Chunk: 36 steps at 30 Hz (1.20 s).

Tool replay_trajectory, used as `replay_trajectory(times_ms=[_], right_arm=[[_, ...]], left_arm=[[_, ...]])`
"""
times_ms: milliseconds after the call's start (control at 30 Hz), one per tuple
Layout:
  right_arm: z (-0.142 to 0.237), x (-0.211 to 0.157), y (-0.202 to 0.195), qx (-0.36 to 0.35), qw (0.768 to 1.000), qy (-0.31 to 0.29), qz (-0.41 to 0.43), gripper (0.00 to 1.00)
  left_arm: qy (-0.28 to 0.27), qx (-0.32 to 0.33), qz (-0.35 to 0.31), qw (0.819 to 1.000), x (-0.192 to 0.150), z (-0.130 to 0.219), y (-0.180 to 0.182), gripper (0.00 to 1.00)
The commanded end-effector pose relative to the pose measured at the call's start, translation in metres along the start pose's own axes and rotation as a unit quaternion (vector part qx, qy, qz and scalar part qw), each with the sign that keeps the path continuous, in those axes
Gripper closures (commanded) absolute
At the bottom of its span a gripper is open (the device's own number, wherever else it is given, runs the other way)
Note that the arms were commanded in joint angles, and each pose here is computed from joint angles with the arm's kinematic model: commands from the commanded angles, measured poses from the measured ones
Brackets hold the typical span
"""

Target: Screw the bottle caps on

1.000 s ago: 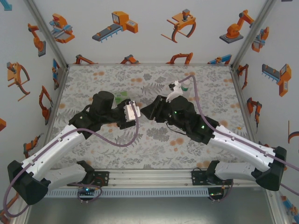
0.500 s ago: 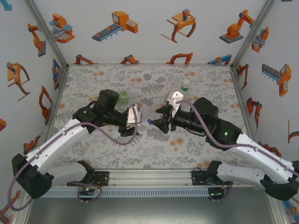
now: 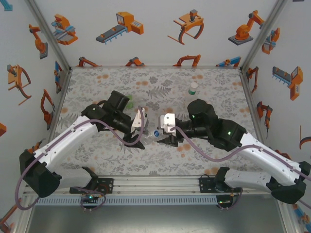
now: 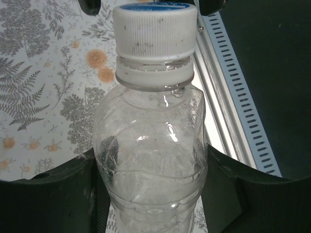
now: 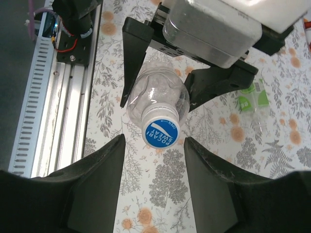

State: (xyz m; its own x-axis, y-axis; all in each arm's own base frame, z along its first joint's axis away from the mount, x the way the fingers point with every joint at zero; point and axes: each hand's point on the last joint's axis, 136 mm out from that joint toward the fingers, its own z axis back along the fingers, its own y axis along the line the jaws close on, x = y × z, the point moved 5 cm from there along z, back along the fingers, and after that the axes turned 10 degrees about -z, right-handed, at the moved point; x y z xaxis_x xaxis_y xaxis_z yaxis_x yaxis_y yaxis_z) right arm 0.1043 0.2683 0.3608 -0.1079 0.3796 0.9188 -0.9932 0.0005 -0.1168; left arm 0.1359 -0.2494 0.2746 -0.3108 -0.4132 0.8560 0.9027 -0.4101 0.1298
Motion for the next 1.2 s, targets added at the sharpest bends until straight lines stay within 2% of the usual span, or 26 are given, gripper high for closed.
replay_trajectory(times_ms=[0,367,600,833,967,1033,1167], right_arm=[[0.001,0.013,0.003,0.019,0.999,-0.024,0.025,0.52],[-0.007,0.014,0.003,0.033,0.999,-0.038,0.017,0.56],[-0.01,0.011,0.0,0.026,0.999,-0.031,-0.003,0.73],[-0.012,0.002,-0.019,-0.054,0.996,-0.017,-0.071,0.89],[-0.015,0.0,-0.036,-0.115,0.981,-0.038,-0.151,1.0],[-0.016,-0.002,-0.046,-0.146,0.967,-0.051,-0.2,1.0],[-0.016,-0.004,-0.066,-0.208,0.918,-0.096,-0.323,1.0]], left_arm=[[-0.022,-0.018,-0.012,1.0,0.011,0.004,-0.005,1.0],[-0.022,-0.019,-0.014,0.999,0.013,0.004,-0.006,1.0],[-0.021,-0.019,-0.017,0.999,0.013,0.004,-0.006,1.0],[0.001,0.015,-0.032,0.999,0.009,0.006,-0.001,1.0],[0.04,0.083,-0.043,0.995,0.0,0.009,0.011,1.0],[0.061,0.129,-0.05,0.988,-0.004,0.013,0.019,1.0],[0.096,0.219,-0.06,0.969,-0.011,0.025,0.033,1.0]])
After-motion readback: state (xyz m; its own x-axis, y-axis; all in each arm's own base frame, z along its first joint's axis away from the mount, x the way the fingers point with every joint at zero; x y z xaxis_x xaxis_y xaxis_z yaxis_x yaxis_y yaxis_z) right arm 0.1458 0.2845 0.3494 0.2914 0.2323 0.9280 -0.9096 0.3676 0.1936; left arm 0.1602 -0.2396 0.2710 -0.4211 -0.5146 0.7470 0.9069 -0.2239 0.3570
